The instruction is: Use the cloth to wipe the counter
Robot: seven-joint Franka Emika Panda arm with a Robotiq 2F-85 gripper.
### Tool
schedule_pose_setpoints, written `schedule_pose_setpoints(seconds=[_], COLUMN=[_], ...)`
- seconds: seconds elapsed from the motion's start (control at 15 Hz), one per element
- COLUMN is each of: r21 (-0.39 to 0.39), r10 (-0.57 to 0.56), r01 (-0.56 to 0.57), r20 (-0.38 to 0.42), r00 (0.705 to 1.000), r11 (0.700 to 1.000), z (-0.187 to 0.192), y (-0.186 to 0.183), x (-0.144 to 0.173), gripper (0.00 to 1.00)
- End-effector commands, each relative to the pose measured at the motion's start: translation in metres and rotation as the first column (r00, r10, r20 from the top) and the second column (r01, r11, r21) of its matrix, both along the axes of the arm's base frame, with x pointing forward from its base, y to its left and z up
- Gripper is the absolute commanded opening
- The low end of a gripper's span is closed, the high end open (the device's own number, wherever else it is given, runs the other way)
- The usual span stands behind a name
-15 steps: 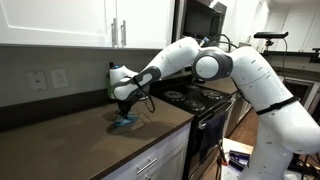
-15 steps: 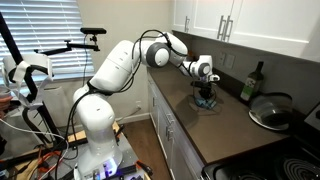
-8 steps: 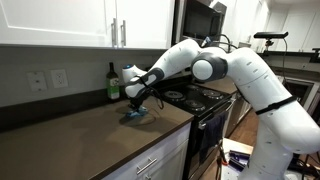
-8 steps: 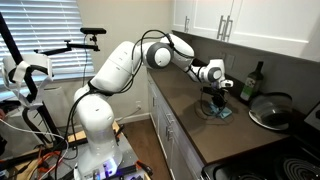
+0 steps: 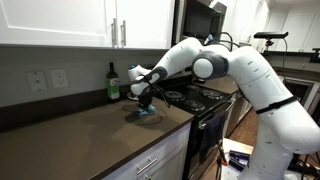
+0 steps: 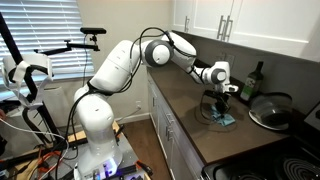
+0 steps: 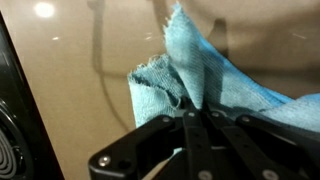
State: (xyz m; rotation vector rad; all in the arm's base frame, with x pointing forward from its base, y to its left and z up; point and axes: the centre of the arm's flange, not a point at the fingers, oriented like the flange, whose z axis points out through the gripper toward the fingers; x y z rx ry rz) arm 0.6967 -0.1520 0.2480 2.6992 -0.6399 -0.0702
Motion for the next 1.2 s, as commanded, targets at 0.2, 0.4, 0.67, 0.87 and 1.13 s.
schedule_pose_setpoints(seconds=[0.2, 0.4, 0.67, 0.87, 1.13], r21=[0.025, 0.037, 0.061, 0.079, 0.111], r10=[0.007, 0.054, 0.120, 0.185, 0.284], r01=[-0.004, -0.050, -0.112, -0.174, -0.267], r20=[-0.101, -0.122, -0.154, -0.170, -0.183], r00=[0.995, 0.991, 0.981, 0.968, 0.941], r11=[1.000, 0.998, 0.992, 0.982, 0.957], z=[-0.010, -0.012, -0.017, -0.025, -0.034], y=[0.028, 0.049, 0.085, 0.117, 0.156], x=[-0.034, -0.033, -0.032, -0.031, -0.028], gripper=[0.03, 0.03, 0.03, 0.03, 0.03])
